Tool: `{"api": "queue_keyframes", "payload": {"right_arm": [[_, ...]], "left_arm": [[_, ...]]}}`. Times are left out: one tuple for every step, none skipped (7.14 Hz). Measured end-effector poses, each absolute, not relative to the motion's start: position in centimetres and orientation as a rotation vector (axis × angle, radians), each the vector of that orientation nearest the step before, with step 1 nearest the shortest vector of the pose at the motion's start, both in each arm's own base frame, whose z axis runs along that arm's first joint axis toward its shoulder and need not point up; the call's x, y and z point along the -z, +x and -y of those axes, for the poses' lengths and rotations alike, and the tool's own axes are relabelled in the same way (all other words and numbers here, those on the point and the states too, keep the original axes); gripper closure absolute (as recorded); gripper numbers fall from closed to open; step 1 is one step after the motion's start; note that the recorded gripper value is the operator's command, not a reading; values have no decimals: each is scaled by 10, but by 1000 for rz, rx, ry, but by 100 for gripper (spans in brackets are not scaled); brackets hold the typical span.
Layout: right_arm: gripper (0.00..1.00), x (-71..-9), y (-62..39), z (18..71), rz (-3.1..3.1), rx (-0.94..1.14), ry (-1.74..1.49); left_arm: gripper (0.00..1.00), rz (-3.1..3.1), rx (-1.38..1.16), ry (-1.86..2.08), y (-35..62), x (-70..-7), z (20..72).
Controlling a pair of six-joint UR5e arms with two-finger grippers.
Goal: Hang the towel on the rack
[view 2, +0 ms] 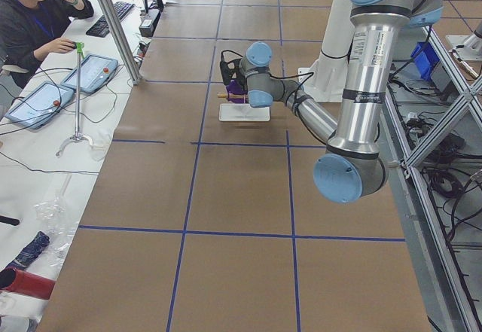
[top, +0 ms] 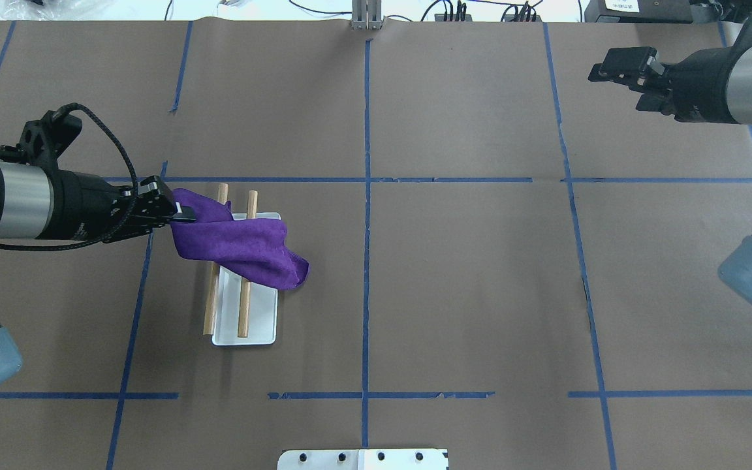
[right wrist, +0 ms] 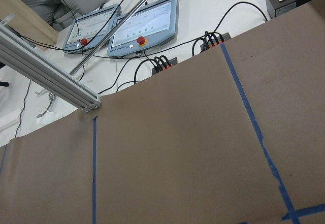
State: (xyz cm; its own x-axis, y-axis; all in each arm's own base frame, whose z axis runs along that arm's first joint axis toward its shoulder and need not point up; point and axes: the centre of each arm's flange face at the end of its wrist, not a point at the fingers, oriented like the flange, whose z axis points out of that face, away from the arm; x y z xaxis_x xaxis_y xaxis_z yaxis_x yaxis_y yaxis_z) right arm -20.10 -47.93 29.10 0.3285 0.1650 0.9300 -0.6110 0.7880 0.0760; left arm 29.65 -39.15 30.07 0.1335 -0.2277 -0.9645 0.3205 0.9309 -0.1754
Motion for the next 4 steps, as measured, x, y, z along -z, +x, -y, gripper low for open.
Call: {"api": "queue_keyframes", "payload": {"right_arm": [[0,-293,-199,480,1121,-527,462],[0,-294,-198,482,1111,-525,463],[0,-294,-197,482,1106,-523,464],[0,-294,-197,483,1104,-524,465]], "left_arm": [[100,-1354,380,112,285,-314,390],[100,-1329,366,137,276,-326,391],[100,-1309,353,152,271,-335,390],[100,-1293,342,163,269,-342,390]]}}
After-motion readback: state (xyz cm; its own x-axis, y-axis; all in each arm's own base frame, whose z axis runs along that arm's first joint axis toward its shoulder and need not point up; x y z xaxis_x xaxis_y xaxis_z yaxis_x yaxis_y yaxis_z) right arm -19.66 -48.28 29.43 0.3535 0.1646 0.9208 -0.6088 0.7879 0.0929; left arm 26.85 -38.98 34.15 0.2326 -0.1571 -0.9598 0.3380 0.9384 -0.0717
